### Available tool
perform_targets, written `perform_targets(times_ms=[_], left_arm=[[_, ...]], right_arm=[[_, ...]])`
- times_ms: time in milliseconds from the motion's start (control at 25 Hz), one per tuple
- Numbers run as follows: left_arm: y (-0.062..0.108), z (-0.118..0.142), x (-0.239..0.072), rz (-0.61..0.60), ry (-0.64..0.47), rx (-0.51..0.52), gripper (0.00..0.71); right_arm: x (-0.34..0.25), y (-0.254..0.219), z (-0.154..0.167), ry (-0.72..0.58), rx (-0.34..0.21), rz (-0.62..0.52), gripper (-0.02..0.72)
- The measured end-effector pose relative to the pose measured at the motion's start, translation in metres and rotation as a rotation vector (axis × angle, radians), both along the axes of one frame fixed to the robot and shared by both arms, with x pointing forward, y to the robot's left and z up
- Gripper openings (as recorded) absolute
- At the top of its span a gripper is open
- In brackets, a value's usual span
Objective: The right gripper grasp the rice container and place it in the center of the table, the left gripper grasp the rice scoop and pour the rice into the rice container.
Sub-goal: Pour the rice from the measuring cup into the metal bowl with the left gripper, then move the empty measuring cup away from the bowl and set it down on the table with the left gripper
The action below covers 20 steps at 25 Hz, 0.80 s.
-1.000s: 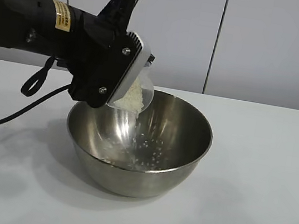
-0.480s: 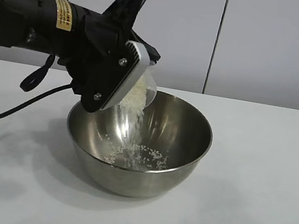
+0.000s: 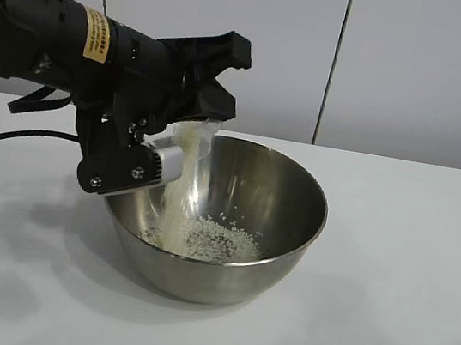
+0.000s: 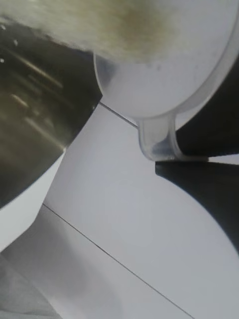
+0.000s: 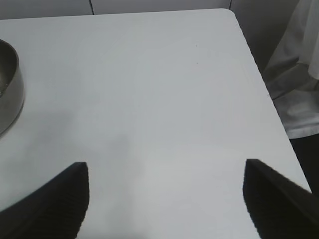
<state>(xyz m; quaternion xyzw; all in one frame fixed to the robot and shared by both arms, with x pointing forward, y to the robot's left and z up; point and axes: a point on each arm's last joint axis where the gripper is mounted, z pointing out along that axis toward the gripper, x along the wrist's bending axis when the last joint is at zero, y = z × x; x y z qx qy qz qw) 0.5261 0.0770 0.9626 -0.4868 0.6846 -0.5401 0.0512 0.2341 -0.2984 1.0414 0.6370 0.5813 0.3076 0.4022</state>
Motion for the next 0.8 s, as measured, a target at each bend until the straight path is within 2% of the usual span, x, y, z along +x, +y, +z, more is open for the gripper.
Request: perform_targets(times_ms=[200, 320, 480, 680, 800], left_arm=[[-0.001, 0.0, -0.001, -0.002, 0.011, -0.01, 0.008], [-0.003, 0.003, -0.001, 0.031, 0.079, -0.109, 0.008], [-0.008, 0.011, -0.003, 0.115, 0.297, -0.399, 0.008], [-0.013, 0.023, -0.005, 0.217, 0.73, -0.847, 0.008], [-0.015, 0.027, -0.007, 0.262, 0.977, -1.041, 0.008]], right_arm=[[0.0, 0.0, 0.0, 0.0, 0.0, 0.0, 0.577], [0.0, 0.0, 0.0, 0.0, 0.0, 0.0, 0.577], [0.0, 0.0, 0.0, 0.0, 0.0, 0.0, 0.577], [0.0, 0.0, 0.0, -0.001, 0.0, 0.0, 0.577], [0.0, 0.0, 0.0, -0.001, 0.0, 0.0, 0.577]])
